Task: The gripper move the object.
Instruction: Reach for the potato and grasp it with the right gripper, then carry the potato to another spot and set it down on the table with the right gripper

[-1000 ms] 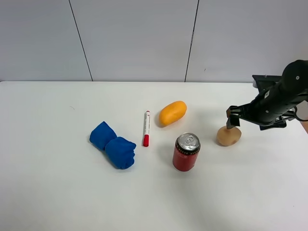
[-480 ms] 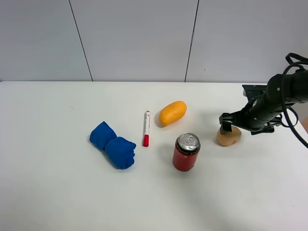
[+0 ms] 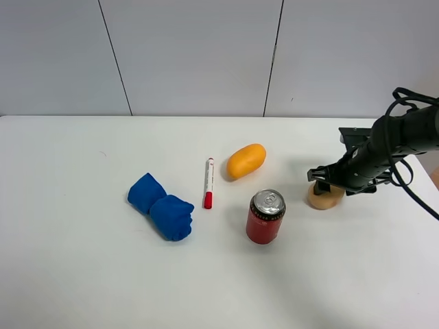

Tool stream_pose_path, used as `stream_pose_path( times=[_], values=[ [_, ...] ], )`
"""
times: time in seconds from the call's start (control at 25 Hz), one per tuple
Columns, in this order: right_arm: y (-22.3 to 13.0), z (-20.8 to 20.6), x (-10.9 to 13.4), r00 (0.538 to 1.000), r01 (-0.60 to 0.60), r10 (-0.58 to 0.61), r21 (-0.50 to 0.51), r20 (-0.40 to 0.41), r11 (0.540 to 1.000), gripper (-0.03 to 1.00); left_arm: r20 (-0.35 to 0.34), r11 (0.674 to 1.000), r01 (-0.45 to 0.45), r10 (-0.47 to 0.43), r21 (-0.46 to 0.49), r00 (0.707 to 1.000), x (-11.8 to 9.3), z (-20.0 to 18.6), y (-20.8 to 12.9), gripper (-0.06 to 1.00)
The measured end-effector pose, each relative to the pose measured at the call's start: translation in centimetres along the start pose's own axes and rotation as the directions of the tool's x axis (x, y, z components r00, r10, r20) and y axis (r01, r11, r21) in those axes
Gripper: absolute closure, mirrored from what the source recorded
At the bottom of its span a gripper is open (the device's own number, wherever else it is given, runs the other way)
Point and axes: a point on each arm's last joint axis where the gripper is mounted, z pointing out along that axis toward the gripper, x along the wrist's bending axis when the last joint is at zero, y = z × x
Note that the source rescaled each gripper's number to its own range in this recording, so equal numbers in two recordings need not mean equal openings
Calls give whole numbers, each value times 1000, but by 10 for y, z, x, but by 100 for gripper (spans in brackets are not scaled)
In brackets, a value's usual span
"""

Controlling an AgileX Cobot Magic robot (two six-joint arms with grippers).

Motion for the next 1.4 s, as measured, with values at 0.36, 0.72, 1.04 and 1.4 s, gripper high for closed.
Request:
stream_pose_path(
  times=[0.36, 0.72, 1.04, 1.4],
  values=[
    [-1, -12, 1, 998, 69, -69, 18, -1, 997, 94, 0, 1000, 0, 0, 0, 1000, 0, 0, 0, -6],
    [28, -113, 77, 959, 176, -229, -280, -170, 944, 96, 0, 1000, 0, 0, 0, 1000, 0, 0, 0, -6],
    [84, -157, 175, 874, 213, -368, -430, -318, 877, 96, 0, 1000, 0, 0, 0, 1000, 0, 0, 0, -6],
    [90, -108, 285, 764, 410, -523, -342, -378, 845, 96, 0, 1000, 0, 0, 0, 1000, 0, 0, 0, -6]
  ],
)
